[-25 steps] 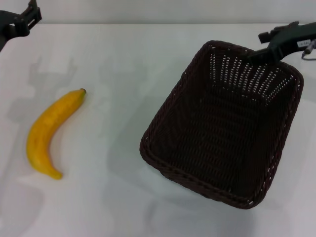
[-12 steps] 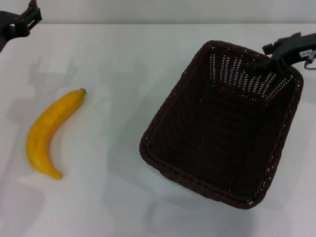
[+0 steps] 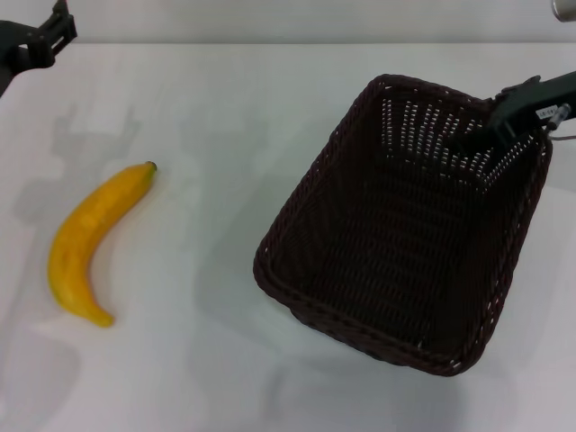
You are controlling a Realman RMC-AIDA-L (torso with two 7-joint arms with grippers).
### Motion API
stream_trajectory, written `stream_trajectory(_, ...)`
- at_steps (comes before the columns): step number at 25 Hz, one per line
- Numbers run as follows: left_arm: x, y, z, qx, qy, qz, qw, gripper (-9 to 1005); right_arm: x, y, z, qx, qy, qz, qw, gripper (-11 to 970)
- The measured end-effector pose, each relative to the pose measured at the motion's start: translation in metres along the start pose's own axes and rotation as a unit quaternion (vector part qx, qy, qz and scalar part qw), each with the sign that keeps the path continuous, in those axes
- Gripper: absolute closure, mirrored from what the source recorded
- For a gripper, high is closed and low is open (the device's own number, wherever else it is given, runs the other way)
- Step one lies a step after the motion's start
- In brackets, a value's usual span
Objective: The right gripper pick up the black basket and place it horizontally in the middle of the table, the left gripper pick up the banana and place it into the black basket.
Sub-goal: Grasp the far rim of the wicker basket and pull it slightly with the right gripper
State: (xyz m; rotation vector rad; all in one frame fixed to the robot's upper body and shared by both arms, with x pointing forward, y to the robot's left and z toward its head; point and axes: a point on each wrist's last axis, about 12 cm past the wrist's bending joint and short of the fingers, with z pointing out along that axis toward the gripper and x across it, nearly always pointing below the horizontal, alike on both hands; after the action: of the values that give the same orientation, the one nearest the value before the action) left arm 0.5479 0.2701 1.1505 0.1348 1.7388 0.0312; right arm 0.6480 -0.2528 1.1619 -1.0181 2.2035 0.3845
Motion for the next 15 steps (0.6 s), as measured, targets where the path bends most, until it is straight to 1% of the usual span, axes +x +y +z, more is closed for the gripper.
stream_trajectory(7,-0.0001,-0.0007,0.0001,0.001,0.000,0.000,1.000,122,-0.0002,0.0031,0.0024,-0.003,0.003,-0.005,1.000,241)
stream_trajectory(15,-0.0007,-0.0007,0.0001,0.001,-0.001,0.000,1.000,121,-0.0020,0.0033,-0.0007,0.003,-0.003,-0.007,1.000,249)
